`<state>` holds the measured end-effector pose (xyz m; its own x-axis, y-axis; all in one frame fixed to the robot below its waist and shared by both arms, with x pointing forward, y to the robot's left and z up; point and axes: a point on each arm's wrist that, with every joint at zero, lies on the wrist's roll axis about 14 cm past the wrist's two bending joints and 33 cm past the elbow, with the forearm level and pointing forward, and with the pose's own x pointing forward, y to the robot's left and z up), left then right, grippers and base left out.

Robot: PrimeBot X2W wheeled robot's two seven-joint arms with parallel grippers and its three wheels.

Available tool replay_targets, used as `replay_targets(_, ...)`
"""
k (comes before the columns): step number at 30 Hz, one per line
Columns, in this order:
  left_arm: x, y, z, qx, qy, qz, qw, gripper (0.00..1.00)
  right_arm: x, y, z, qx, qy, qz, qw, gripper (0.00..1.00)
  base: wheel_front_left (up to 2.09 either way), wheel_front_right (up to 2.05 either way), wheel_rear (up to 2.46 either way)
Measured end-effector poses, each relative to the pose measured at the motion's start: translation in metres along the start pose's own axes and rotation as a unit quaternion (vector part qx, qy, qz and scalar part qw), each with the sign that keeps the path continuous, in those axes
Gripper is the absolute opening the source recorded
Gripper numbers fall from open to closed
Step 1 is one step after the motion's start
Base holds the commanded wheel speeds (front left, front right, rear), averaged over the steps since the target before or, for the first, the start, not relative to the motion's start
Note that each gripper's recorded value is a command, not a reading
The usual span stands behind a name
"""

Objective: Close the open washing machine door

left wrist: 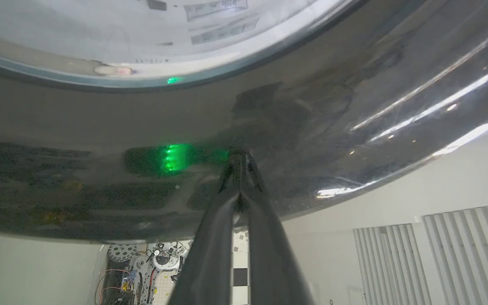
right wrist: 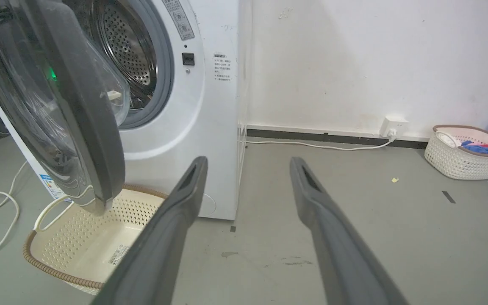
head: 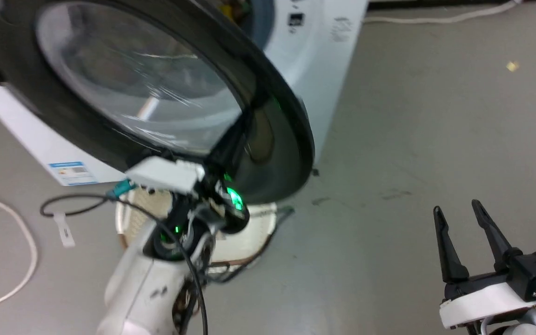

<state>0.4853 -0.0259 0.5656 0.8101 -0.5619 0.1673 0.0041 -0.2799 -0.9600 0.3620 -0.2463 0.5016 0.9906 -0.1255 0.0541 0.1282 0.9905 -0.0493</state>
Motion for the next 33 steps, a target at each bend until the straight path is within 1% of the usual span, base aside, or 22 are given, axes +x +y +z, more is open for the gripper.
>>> replay_targets(5, 0.025, 0.014, 0.003, -0.014, -0.007, 0.014, 1.0, 0.0, -0.004, -0.011, -0.008, -0.003, 0.014, -0.018, 1.0, 1.0, 0.0, 0.0, 0.0)
replay_targets(7, 0.026, 0.016, 0.005, -0.013, -0.01, 0.019, 1.0, 0.0, -0.003, -0.009, -0.006, 0.003, 0.01, -0.016, 1.0, 1.0, 0.0, 0.0, 0.0)
replay_targets(9, 0.023, 0.012, 0.008, -0.003, -0.018, 0.016, 1.0, 0.0, -0.001, -0.006, 0.0, 0.01, 0.0, -0.012, 1.0, 1.0, 0.0, 0.0, 0.0)
replay_targets(12, 0.016, -0.001, 0.012, 0.027, -0.026, 0.001, 0.999, 0.0, 0.003, 0.002, 0.009, 0.014, -0.015, 0.001, 1.0, 1.0, 0.0, 0.0, 0.0)
replay_targets(15, -0.004, -0.007, 0.017, 0.053, -0.042, -0.005, 0.998, 0.0, 0.007, 0.012, 0.02, 0.019, -0.034, 0.016, 0.999, 1.0, 0.0, 0.0, 0.0)
replay_targets(19, -0.043, -0.016, 0.026, 0.119, -0.067, -0.008, 0.991, 0.0, 0.011, 0.031, 0.034, 0.027, -0.057, 0.045, 0.997, 1.0, 0.0, 0.0, 0.0)
replay_targets(21, -0.067, -0.022, 0.036, 0.162, -0.092, -0.007, 0.982, 0.0, 0.01, 0.042, 0.04, 0.032, -0.066, 0.06, 0.995, 1.0, 0.0, 0.0, 0.0)
replay_targets(22, -0.08, -0.026, 0.043, 0.192, -0.107, -0.005, 0.976, 0.14, 0.01, 0.047, 0.043, 0.034, -0.071, 0.069, 0.995, 1.0, 0.0, 0.0, 0.0)
replay_targets(23, -0.094, -0.029, 0.051, 0.226, -0.125, -0.001, 0.966, 0.14, 0.009, 0.052, 0.047, 0.036, -0.076, 0.076, 0.994, 1.0, 0.0, 0.0, 0.0)
replay_targets(24, -0.107, -0.033, 0.059, 0.267, -0.14, 0.002, 0.954, 1.0, 0.009, 0.057, 0.05, 0.037, -0.081, 0.084, 0.992, 1.0, 0.0, 0.0, 0.0)
replay_targets(26, -0.134, -0.043, 0.069, 0.356, -0.168, 0.007, 0.919, 1.0, 0.007, 0.067, 0.056, 0.04, -0.09, 0.099, 0.99, 1.0, 0.0, 0.0, 0.0)
replay_targets(29, -0.171, -0.051, 0.083, 0.451, -0.209, 0.019, 0.867, 1.0, 0.004, 0.082, 0.063, 0.045, -0.099, 0.121, 0.987, 1.0, 0.0, 0.0, 0.0)
replay_targets(31, -0.193, -0.053, 0.093, 0.525, -0.217, 0.04, 0.822, 1.0, 0.003, 0.092, 0.066, 0.046, -0.103, 0.137, 0.984, 1.0, 0.0, 0.0, 0.0)
replay_targets(32, -0.202, -0.057, 0.096, 0.559, -0.222, 0.046, 0.798, 1.0, 0.002, 0.097, 0.068, 0.047, -0.106, 0.144, 0.983, 1.0, 0.0, 0.0, 0.0)
replay_targets(33, -0.21, -0.065, 0.099, 0.594, -0.229, 0.049, 0.77, 1.0, 0.0, 0.104, 0.07, 0.047, -0.108, 0.154, 0.981, 1.0, 0.0, 0.0, 0.0)
